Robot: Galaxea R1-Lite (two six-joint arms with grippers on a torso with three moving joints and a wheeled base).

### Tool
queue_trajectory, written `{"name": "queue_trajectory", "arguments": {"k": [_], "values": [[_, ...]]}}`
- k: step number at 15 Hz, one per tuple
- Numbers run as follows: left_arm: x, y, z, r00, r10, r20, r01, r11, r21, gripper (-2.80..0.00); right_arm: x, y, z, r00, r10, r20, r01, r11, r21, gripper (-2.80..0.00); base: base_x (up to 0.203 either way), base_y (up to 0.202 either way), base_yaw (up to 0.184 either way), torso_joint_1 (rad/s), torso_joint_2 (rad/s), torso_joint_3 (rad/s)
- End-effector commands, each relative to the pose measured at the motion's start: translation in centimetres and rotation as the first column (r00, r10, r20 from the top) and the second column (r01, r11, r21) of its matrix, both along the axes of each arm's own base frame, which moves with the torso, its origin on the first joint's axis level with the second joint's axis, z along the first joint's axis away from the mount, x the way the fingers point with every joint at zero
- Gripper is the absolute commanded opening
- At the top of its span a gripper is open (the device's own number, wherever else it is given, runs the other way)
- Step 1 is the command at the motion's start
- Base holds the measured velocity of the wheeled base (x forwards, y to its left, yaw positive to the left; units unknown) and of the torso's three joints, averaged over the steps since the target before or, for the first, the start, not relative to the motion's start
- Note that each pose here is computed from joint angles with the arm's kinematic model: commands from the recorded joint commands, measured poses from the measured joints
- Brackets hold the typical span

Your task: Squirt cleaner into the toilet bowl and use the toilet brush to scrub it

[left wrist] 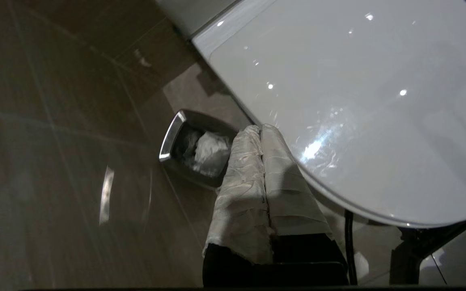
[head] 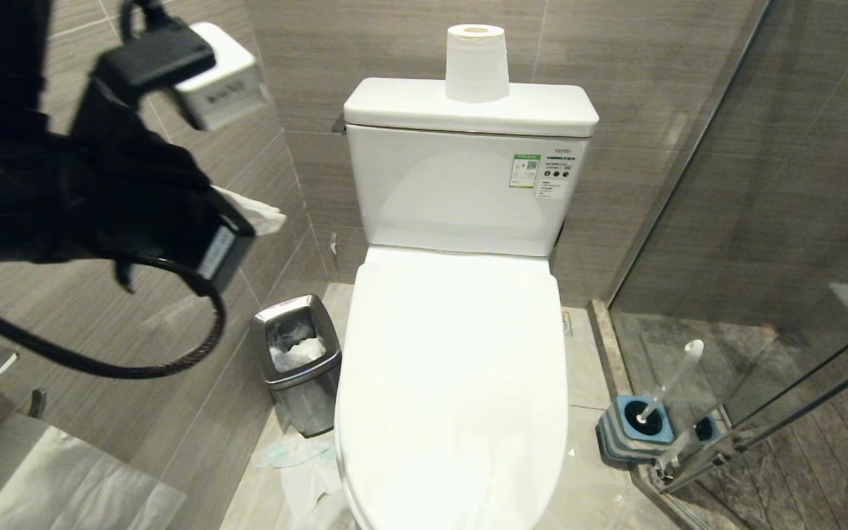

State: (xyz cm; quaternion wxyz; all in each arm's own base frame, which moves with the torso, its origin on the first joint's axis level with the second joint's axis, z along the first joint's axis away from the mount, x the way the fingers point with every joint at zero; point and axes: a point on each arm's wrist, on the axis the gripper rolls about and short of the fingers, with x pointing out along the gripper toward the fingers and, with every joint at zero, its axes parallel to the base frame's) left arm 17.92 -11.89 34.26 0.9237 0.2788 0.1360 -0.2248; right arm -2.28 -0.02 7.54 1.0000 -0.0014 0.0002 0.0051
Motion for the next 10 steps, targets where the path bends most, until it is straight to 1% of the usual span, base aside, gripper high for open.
{"name": "queue_trajectory", "arguments": {"k": [1,3,4,5,6,9,10], "values": [[-4.9,5.5,2.4,0.989,0.145,-0.01,-0.146,0.986,-0.086,-2.8,0.0,0.0,0.0,1.0,0.001,-0.001,-0.001,1.0,0.0,-2.8,0.0,0.0,0.0,0.0,0.0,0.0],[-7.5,8.0,2.5,0.959,0.267,-0.091,-0.279,0.947,-0.158,-2.8,0.0,0.0,0.0,1.0,0.001,-0.001,-0.001,1.0,0.0,-2.8,0.0,0.0,0.0,0.0,0.0,0.0],[-8.4,8.7,2.4,0.939,0.317,-0.137,-0.34,0.918,-0.206,-2.8,0.0,0.0,0.0,1.0,0.001,-0.001,-0.001,1.0,0.0,-2.8,0.0,0.0,0.0,0.0,0.0,0.0],[-9.2,9.1,2.6,0.924,0.344,-0.165,-0.378,0.888,-0.263,-2.8,0.0,0.0,0.0,1.0,0.001,-0.001,-0.001,1.0,0.0,-2.8,0.0,0.0,0.0,0.0,0.0,0.0],[-10.0,9.4,3.0,0.921,0.354,-0.165,-0.389,0.869,-0.307,-2.8,0.0,0.0,0.0,1.0,0.001,-0.002,-0.001,1.0,0.0,-2.8,0.0,0.0,0.0,0.0,0.0,0.0],[-11.4,9.9,4.6,0.926,0.357,-0.122,-0.374,0.835,-0.404,-2.8,0.0,0.0,0.0,1.0,0.001,-0.003,-0.001,1.0,0.0,-2.8,0.0,0.0,0.0,0.0,0.0,0.0],[-12.0,10.1,5.1,0.928,0.357,-0.105,-0.365,0.817,-0.446,-2.8,0.0,0.0,0.0,1.0,0.001,-0.001,-0.001,1.0,0.0,-2.8,0.0,0.0,0.0,0.0,0.0,0.0]]}}
